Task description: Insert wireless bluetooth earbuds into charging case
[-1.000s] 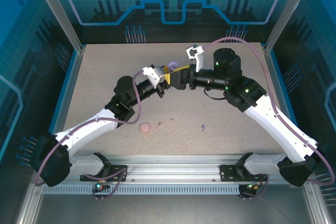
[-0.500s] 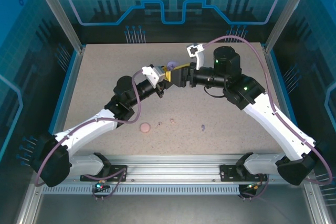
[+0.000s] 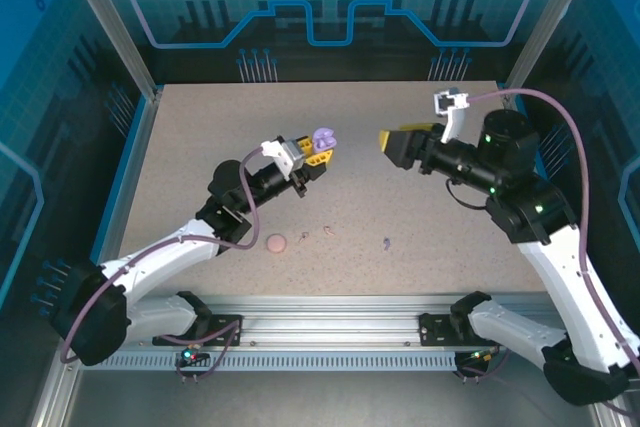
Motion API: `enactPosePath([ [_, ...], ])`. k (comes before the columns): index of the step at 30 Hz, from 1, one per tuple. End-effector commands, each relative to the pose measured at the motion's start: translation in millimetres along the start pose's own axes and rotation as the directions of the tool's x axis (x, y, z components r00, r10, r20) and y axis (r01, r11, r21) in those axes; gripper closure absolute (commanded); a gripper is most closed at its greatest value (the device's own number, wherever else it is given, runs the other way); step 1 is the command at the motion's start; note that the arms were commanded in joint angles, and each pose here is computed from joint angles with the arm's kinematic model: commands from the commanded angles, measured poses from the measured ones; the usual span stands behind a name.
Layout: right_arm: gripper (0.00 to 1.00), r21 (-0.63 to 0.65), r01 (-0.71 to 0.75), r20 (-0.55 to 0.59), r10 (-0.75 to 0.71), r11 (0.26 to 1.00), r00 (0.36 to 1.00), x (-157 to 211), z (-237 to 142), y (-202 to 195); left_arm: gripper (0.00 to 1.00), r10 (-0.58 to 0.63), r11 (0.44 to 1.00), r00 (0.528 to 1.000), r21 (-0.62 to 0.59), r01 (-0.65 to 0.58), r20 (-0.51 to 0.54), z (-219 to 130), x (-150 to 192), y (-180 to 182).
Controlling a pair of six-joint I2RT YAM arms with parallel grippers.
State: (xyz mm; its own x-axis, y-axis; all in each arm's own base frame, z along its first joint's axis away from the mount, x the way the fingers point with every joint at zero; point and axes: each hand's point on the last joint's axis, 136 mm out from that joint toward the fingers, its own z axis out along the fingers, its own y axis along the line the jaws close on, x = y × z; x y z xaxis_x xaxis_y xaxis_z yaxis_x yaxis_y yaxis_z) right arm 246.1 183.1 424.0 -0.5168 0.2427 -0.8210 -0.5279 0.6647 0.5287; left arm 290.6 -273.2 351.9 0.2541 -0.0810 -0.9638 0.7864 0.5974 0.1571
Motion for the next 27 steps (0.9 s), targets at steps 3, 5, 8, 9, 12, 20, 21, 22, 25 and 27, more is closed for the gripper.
enactPosePath([
  [3, 0.33, 0.264, -0.031, -0.070, 0.051, 0.964, 0.996, 38.2, -4.2, -65.8, 1.00, -0.047, 0.995, 0.990, 0.097, 0.034, 0.132, -13.9, -40.5, -13.5],
  [5, 0.33, 0.307, -0.032, -0.081, 0.059, 0.951, 0.995, 45.1, -3.6, -78.6, 1.00, -0.057, 0.991, 0.989, 0.131, 0.039, 0.140, -15.2, -44.4, -18.1],
  [8, 0.33, 0.345, -0.030, -0.102, 0.069, 0.938, 0.992, 53.8, 0.7, -93.1, 1.00, -0.066, 0.986, 0.986, 0.165, 0.040, 0.154, -16.2, -51.8, -22.6],
  [9, 0.33, 0.351, -0.027, -0.110, 0.070, 0.936, 0.991, 56.4, 2.6, -96.7, 1.00, -0.065, 0.985, 0.985, 0.171, 0.037, 0.162, -15.9, -55.4, -23.1],
  [12, 0.33, 0.371, -0.029, -0.129, 0.082, 0.928, 0.988, 62.4, 8.0, -106.3, 1.00, -0.059, 0.984, 0.981, 0.179, 0.026, 0.183, -14.7, -62.7, -23.4],
  [20, 0.34, 0.358, -0.025, -0.152, 0.085, 0.933, 0.985, 63.5, 17.3, -107.9, 1.00, -0.056, 0.984, 0.982, 0.179, 0.023, 0.180, -10.2, -63.6, -21.8],
  [21, 0.34, 0.344, -0.023, -0.154, 0.081, 0.939, 0.985, 61.4, 18.0, -104.4, 1.00, -0.055, 0.984, 0.983, 0.176, 0.024, 0.173, -9.1, -61.4, -21.3],
  [22, 0.35, 0.329, -0.021, -0.156, 0.076, 0.944, 0.985, 59.0, 18.8, -100.7, 1.00, -0.056, 0.985, 0.985, 0.172, 0.027, 0.164, -8.1, -58.9, -20.5],
  [25, 0.36, 0.265, -0.011, -0.158, 0.055, 0.964, 0.986, 48.5, 21.3, -84.0, 1.00, -0.060, 0.989, 0.989, 0.141, 0.041, 0.132, -3.6, -47.7, -14.3],
  [27, 0.36, 0.208, 0.005, -0.157, 0.028, 0.978, 0.987, 39.0, 22.7, -67.7, 1.00, -0.067, 0.992, 0.992, 0.110, 0.055, 0.108, 0.1, -36.6, -8.6],
])
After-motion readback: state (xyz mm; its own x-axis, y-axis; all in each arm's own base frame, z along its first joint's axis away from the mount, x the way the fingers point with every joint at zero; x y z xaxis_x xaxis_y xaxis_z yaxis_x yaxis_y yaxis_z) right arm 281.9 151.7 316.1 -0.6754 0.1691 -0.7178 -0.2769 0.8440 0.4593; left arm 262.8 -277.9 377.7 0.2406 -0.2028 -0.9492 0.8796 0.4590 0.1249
